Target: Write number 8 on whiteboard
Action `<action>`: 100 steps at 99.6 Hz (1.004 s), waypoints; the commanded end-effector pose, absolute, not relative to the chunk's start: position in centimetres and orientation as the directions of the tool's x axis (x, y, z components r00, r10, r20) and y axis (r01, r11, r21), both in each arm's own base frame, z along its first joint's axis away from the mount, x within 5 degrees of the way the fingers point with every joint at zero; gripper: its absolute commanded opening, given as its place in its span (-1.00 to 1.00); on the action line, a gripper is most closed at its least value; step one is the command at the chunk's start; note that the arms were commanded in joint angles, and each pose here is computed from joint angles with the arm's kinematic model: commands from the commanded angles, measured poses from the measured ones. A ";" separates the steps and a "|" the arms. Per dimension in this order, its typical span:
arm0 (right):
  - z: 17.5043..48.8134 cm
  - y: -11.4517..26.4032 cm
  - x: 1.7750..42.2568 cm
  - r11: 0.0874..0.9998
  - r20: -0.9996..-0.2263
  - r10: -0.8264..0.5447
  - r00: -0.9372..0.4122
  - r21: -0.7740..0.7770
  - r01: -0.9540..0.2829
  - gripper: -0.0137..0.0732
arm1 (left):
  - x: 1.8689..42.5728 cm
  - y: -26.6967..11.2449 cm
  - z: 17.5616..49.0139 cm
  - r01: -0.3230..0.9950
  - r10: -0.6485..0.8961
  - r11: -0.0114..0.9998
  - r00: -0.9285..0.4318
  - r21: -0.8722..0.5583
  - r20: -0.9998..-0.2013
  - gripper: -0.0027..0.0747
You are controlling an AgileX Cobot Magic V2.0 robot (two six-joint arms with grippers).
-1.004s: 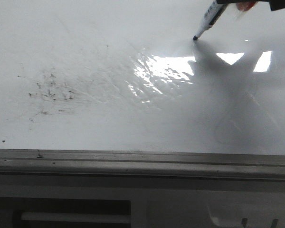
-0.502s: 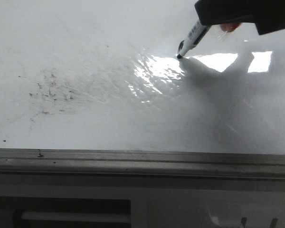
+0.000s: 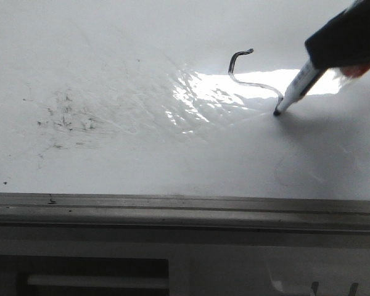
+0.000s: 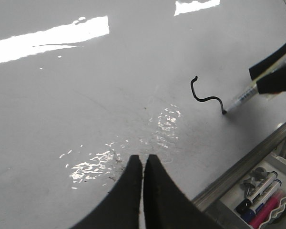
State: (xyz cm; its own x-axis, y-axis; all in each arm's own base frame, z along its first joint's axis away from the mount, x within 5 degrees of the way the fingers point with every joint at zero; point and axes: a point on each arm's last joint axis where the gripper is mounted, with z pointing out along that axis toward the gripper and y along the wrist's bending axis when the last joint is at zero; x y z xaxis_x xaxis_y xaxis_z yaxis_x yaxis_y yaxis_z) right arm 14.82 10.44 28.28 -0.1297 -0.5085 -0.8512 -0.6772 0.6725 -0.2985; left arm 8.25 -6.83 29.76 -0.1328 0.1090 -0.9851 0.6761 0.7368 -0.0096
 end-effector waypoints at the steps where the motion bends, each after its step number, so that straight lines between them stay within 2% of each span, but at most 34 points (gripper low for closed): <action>1: 27.9 11.6 15.2 0.637 -0.845 -0.528 -0.087 -0.326 -0.698 -0.79 | 8.5 -6.6 30.9 0.647 0.047 0.761 -0.114 -0.039 -0.992 -0.98; 18: 28.9 12.5 16.1 0.650 -0.869 -0.494 -0.031 -0.346 -0.677 -0.79 | 8.5 -6.6 30.9 0.647 0.047 0.761 -0.114 -0.039 -0.992 -0.98; 45: 31.5 10.0 18.4 0.750 -0.879 -0.474 -0.040 -0.380 -0.541 -0.79 | 8.5 -6.6 30.9 0.648 0.052 0.761 -0.110 -0.032 -0.993 -0.98; 59: 32.7 10.0 18.6 0.755 -0.886 -0.464 -0.011 -0.389 -0.528 -0.79 | 8.5 -6.6 30.9 0.648 0.052 0.761 -0.110 -0.032 -0.993 -0.98; 100: 33.0 10.2 19.1 0.768 -0.895 -0.445 0.026 -0.396 -0.503 -0.79 | 8.5 -6.6 30.9 0.648 0.052 0.761 -0.110 -0.032 -0.993 -0.98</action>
State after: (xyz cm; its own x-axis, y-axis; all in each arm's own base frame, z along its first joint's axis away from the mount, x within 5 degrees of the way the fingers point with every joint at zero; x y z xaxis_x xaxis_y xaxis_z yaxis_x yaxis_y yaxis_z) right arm 17.91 10.51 31.58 -0.1081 -0.4234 -0.8995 -0.5821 0.7604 -0.2880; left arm 8.26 -6.82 29.77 -0.1321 0.1084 -0.9853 0.6750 0.7378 -0.0093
